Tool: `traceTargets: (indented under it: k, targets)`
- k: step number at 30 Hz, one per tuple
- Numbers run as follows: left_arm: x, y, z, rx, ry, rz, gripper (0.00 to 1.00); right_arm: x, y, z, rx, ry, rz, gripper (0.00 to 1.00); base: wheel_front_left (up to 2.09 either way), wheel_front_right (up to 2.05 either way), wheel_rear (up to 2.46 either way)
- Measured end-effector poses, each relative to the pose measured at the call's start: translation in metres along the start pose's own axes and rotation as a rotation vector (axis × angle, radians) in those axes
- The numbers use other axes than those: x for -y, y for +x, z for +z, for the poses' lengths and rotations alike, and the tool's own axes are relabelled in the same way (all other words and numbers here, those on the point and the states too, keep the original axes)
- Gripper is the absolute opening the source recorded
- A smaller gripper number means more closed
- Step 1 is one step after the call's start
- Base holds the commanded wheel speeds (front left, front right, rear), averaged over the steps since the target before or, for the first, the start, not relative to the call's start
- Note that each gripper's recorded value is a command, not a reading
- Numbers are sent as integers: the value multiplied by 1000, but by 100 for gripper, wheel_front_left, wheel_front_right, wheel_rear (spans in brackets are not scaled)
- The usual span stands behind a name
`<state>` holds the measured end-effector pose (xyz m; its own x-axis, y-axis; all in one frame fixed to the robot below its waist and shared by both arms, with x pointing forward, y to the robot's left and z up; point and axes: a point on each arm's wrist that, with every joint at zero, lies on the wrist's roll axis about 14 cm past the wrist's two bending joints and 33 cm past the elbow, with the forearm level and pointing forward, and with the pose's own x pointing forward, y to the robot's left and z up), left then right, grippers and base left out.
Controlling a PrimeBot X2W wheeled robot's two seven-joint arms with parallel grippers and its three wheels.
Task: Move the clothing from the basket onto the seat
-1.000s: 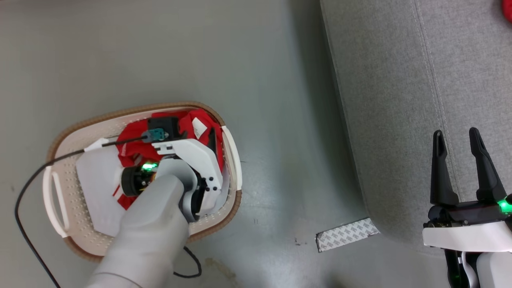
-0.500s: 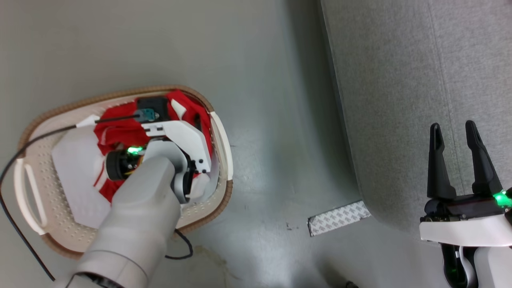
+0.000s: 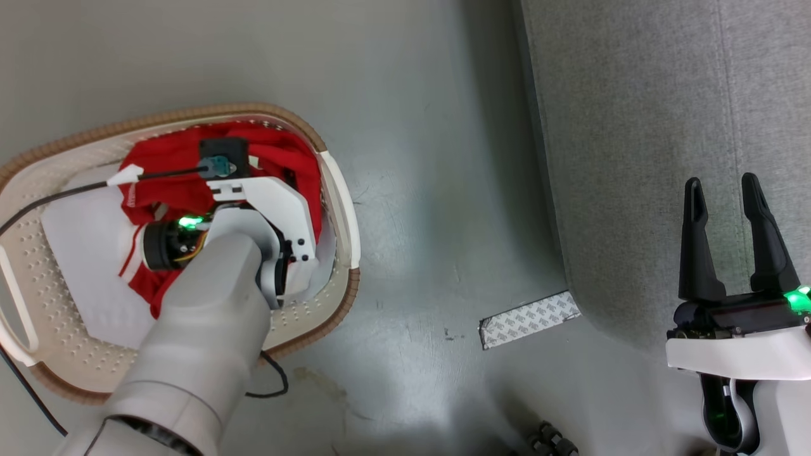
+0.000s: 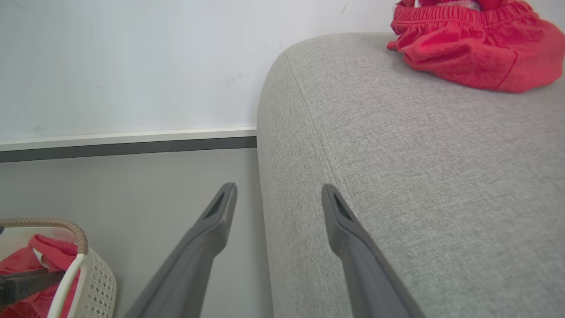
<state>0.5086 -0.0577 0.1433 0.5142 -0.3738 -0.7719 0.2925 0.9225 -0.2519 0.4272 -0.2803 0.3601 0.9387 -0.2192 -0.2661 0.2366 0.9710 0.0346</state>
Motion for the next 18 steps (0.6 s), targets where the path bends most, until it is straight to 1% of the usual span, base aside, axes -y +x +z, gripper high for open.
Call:
traceTargets:
  k: [10, 16, 17, 18]
  targets:
    - [-9, 16, -6, 2, 18, 11, 100, -1, 7, -16, -36, -25, 4, 100, 0, 0, 0]
    - [-8, 19, -8, 10, 40, 0, 100, -1, 8, -22, -48, -29, 6, 100, 0, 0, 0]
    - [-8, 19, -8, 12, 44, -5, 91, -1, 9, -22, -48, -29, 7, 100, 0, 0, 0]
    - [-6, 19, -7, 16, 56, -14, 42, -1, 9, -22, -48, -29, 6, 100, 0, 0, 0]
